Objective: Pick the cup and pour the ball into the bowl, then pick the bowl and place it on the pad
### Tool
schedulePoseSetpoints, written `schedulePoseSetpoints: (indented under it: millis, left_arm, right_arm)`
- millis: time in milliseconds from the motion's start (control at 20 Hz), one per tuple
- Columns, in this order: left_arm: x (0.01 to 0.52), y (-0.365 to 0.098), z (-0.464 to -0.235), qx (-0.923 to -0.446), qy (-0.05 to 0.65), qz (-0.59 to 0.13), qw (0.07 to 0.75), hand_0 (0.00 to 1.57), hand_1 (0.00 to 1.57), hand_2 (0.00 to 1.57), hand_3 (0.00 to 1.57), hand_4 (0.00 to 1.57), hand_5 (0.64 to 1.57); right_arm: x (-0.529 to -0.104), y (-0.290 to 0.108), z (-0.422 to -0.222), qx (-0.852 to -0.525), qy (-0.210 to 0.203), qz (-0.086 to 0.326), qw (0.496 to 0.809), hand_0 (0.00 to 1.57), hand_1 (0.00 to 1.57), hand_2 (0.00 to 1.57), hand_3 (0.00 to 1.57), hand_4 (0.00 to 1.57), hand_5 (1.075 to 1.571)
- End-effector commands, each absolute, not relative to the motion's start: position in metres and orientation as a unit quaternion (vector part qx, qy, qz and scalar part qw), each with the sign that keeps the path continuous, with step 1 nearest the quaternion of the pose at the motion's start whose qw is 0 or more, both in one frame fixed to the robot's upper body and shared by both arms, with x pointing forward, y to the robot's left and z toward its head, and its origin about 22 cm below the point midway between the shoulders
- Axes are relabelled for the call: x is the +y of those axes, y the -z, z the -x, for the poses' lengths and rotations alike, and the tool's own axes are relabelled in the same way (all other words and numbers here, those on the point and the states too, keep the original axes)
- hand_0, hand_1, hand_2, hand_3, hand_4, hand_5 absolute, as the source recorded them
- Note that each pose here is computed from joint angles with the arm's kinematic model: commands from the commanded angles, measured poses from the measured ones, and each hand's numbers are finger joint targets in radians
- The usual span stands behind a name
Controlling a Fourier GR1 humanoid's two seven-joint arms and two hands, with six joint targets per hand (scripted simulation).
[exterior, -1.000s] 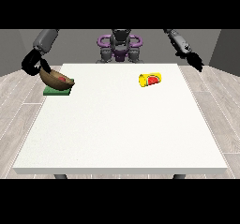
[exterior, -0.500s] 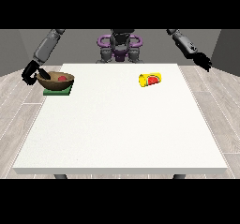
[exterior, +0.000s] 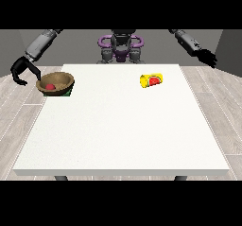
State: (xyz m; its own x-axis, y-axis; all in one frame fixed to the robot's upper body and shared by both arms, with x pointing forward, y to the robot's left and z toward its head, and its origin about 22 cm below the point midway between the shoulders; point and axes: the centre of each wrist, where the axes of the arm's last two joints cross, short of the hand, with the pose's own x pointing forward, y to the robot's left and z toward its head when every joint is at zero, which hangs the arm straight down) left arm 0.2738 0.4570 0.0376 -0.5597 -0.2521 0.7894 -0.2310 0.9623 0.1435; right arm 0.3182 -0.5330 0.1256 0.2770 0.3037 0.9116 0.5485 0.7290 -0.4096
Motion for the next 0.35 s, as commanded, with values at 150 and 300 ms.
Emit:
schedulePoseSetpoints:
  millis: [150,300]
  left_arm:
    - [0.445,-0.019,-0.261,-0.871,0.011,-0.127,0.475,0.0,0.0,0.0,0.0,0.88,1.213]
    - [0.453,-0.015,-0.263,-0.853,0.011,-0.131,0.505,0.0,0.0,0.0,0.0,0.88,1.213]
  right_arm:
    - [-0.547,-0.155,-0.314,-0.604,0.106,0.329,0.718,0.0,0.0,0.44,0.0,0.0,1.295]
    - [-0.5,-0.121,-0.347,-0.657,0.082,0.235,0.711,0.0,0.0,0.1,0.37,0.5,1.371]
